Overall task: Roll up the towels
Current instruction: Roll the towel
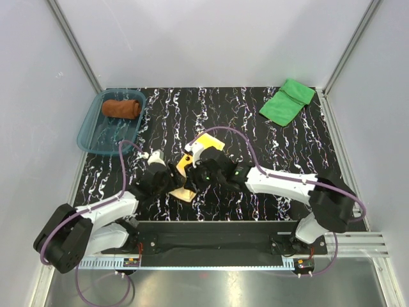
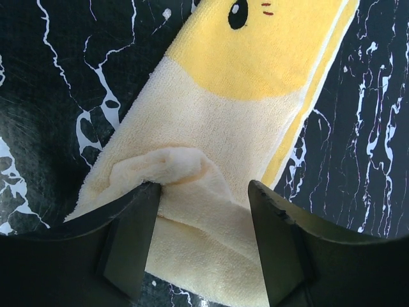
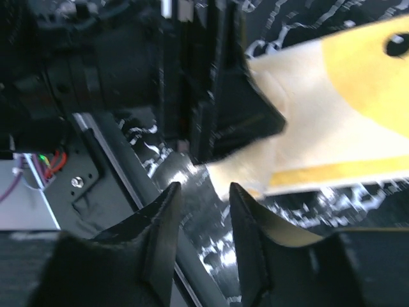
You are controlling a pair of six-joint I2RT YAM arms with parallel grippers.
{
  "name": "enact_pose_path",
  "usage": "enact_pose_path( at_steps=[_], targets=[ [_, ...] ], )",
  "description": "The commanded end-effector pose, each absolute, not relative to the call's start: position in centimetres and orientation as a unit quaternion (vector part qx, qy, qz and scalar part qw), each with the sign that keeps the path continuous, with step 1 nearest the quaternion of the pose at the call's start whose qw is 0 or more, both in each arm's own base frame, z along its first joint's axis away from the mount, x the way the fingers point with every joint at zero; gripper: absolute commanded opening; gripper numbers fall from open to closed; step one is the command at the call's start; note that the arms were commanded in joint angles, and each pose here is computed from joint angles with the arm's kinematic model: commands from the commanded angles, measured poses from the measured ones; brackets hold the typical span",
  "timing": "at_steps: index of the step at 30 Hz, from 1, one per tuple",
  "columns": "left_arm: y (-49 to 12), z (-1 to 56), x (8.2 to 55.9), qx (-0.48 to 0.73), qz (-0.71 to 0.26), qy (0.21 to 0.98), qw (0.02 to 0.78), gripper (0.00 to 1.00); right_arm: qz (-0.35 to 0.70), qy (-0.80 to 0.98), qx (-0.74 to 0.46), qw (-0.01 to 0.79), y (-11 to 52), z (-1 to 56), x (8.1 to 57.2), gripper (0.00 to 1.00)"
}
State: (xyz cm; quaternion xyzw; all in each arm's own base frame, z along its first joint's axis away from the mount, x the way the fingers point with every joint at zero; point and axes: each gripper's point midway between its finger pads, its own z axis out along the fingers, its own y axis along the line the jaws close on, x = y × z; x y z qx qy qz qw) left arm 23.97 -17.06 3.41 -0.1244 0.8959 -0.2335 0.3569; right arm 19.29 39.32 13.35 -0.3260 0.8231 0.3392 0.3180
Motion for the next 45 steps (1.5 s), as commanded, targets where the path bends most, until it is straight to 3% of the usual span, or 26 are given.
enact_pose_path(
  at_steps=[1,18,29,35,45],
  targets=[
    [-14.6,0.6,22.8,-0.142,-0.163,0.919,0.329,0.66,0.423,0.781,-0.313,0.336,43.0,16.0,19.4,0.42],
    [-15.9,1.5,23.3,-0.137,-0.189,0.916,0.326,0.66,0.491,0.771,-0.288,0.286,44.3,11.3,17.5,0.15],
    [-17.4,4.4,23.6,-0.115,-0.245,0.897,0.350,0.68,0.496,0.775,-0.280,0.275,43.4,8.9,16.7,0.11],
    [-17.6,4.2,23.6,-0.104,-0.238,0.903,0.342,0.68,0.544,0.738,-0.292,0.274,42.7,11.2,14.6,0.00],
    [-17.6,4.5,23.8,-0.107,-0.240,0.901,0.345,0.68,0.543,0.732,-0.294,0.289,41.9,12.3,13.8,0.00]
  ],
)
